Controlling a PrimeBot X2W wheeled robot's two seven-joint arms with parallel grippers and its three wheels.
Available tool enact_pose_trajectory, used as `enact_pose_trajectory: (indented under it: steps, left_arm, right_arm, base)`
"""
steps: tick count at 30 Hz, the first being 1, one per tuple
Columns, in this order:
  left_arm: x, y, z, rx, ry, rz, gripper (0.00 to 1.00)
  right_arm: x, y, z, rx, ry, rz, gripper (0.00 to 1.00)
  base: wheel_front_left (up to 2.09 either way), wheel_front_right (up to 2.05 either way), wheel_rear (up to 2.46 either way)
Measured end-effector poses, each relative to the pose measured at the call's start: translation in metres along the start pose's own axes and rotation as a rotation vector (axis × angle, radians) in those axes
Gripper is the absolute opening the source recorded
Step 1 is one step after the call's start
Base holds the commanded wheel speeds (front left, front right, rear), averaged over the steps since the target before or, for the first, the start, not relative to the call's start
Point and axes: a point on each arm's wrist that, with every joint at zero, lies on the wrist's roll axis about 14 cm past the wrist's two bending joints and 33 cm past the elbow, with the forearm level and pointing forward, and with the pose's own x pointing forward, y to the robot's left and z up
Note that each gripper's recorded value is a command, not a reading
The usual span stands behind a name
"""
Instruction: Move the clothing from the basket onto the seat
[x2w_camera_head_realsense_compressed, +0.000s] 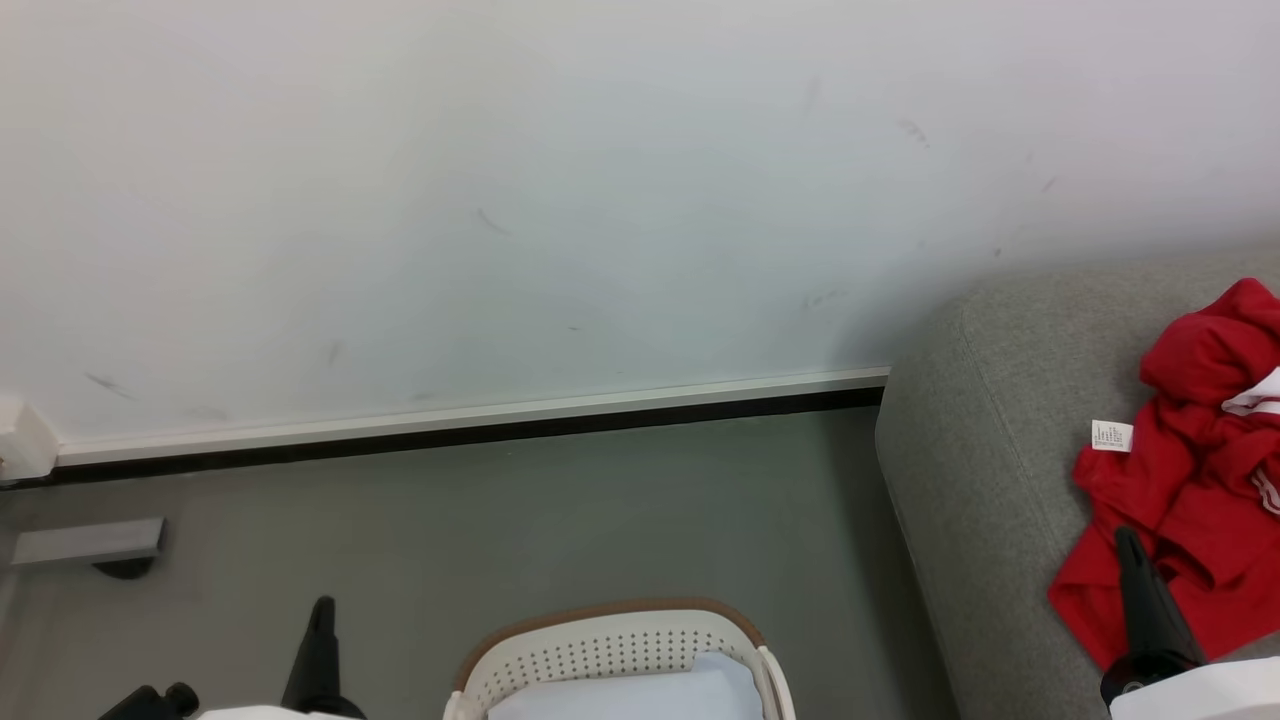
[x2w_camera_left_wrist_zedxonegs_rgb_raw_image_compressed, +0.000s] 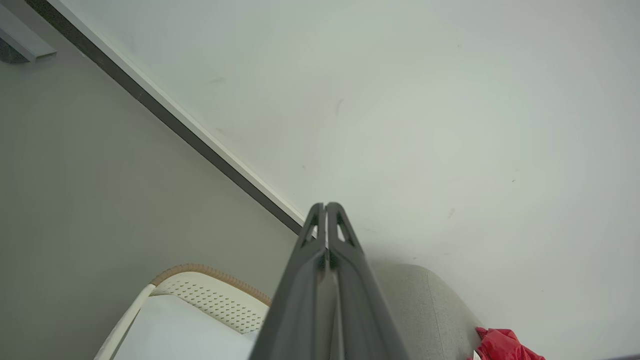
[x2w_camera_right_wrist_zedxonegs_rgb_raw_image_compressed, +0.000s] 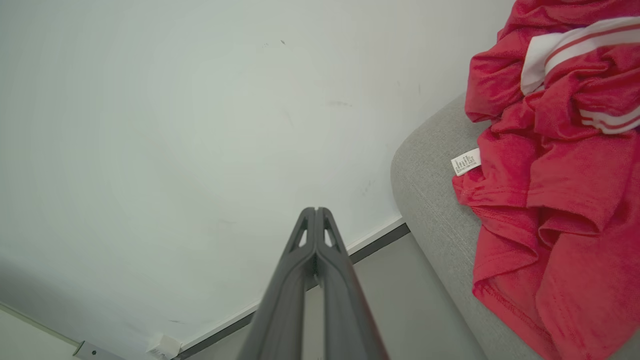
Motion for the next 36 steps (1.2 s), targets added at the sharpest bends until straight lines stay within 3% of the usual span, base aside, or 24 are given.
enact_pose_trajectory:
  steps: [36]
  left_arm:
    - [0.004, -0.007, 0.014, -0.368, 0.006, -0.039, 0.00]
  right_arm:
    - [0.008, -0.003, -0.002, 0.413, -0.010, -0.041, 0.00]
  base:
    - [0.00, 0.00, 0.00]
